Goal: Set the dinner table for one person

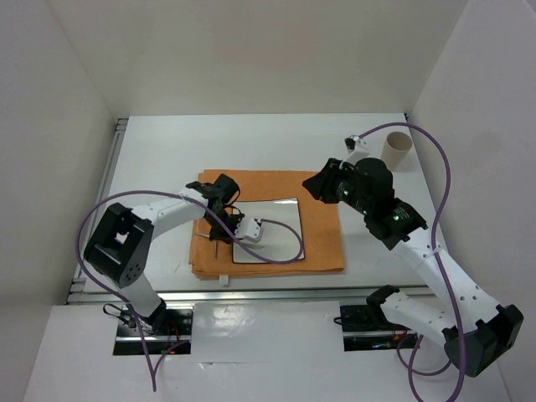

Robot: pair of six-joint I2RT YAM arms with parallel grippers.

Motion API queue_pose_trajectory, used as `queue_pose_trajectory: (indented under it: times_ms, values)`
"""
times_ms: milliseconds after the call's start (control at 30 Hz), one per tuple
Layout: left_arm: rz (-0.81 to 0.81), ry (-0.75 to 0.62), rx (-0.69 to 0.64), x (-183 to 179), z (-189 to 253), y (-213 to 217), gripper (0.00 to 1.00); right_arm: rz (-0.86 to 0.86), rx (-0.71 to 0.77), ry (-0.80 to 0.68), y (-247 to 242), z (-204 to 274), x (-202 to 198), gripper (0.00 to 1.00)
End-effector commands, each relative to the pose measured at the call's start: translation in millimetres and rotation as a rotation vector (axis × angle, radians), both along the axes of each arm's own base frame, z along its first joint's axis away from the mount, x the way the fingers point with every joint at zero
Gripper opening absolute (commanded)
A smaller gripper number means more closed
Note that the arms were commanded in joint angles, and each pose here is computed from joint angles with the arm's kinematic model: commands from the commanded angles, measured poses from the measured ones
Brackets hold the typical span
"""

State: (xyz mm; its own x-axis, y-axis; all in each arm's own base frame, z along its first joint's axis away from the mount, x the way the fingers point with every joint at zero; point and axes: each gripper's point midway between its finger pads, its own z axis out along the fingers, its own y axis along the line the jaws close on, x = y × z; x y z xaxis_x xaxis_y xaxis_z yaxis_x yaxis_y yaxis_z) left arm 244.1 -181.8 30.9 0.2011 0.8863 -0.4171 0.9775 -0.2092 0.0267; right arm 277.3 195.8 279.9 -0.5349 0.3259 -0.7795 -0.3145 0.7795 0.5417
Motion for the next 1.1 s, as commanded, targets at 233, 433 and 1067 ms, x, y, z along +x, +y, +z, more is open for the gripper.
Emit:
queue_pose_trajectory:
  times_ms: [233, 433, 1067]
  values:
    - [0.284, 0.170, -0.219, 40.2, 87.9, -20.9, 0.07, -0.039, -0.002, -0.104, -13.4, 39.9, -1.1, 0.32]
    - [0.492, 0.364, -0.543, 67.4, 189.0, -7.5, 0.07, 0.012, -0.054, -0.208, -15.6, 55.7, -6.9, 0.44]
    - [0.578, 0.519, -1.151, 85.3, 372.3, -12.7, 0.03, 0.599, 0.280, -0.473, 165.6, 82.6, 28.7, 0.75]
